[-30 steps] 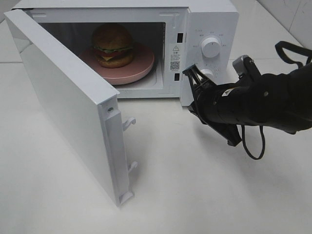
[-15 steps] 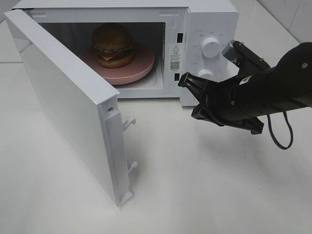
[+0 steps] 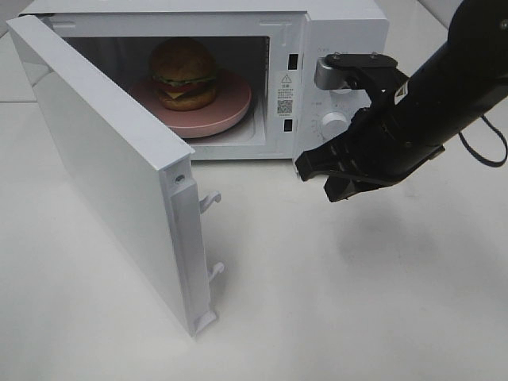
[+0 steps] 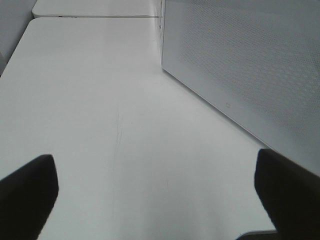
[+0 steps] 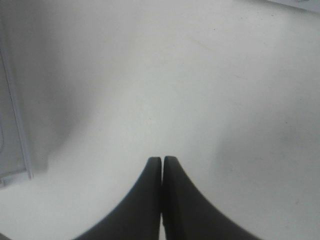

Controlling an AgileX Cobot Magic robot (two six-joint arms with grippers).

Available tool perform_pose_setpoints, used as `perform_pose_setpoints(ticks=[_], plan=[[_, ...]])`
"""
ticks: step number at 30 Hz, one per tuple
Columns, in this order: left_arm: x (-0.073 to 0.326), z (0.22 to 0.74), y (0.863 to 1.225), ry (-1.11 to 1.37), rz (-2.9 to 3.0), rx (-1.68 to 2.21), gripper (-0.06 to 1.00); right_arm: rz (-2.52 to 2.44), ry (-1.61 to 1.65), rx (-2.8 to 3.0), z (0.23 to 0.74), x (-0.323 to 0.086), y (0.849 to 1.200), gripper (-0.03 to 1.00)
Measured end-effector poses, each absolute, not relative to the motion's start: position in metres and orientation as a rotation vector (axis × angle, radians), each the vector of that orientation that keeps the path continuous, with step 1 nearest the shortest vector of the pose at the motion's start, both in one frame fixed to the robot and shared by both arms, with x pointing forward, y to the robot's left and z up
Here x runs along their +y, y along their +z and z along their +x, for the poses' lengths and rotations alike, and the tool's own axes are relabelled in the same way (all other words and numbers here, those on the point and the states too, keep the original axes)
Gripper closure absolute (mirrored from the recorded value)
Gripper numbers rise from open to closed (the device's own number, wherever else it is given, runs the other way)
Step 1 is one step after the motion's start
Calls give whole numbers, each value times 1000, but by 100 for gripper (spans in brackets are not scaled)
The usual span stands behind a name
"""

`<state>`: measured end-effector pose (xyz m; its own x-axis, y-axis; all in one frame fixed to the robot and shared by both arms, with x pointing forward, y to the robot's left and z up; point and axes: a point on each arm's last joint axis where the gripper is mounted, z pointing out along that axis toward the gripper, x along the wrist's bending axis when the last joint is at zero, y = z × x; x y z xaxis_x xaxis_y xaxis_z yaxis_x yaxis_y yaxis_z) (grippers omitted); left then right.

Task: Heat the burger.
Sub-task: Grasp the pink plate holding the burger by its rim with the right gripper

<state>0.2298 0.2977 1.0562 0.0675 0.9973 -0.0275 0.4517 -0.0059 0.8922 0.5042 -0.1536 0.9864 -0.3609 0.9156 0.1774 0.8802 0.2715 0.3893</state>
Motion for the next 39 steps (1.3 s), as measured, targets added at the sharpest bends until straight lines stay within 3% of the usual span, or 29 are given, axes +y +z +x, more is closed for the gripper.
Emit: perform_pose_setpoints(ticks=[8,16,29,33,35,36,37,38,39], plan=[[298,230,1056,887,1568,1491,-5,770,419,2938,497,-154,1002,96],[298,230,1056,887,1568,1491,-5,-13,290,2972,499,-159,1002,94],[298,230,1056,887,1568,1491,-5,-436,109,2805,510,-165,1004,87],[298,230,1056,887,1568,1491,-5,-465,115,2757,513,-163,1005,79],[298,230,1056,887,1568,1491,-5,-496,133,2695,515,-156,1007,66],[298,230,1056,887,1568,1491,-5,-496,133,2695,515,-156,1007,66],[298,230,1056,887,1568,1491,-5,-509,154,2658,515,-151,1008,53],[298,230,1056,887,1568,1491,-5,-506,162,2647,516,-149,1009,48],[298,230,1056,887,1568,1491,-5,-506,162,2647,516,-149,1009,48]])
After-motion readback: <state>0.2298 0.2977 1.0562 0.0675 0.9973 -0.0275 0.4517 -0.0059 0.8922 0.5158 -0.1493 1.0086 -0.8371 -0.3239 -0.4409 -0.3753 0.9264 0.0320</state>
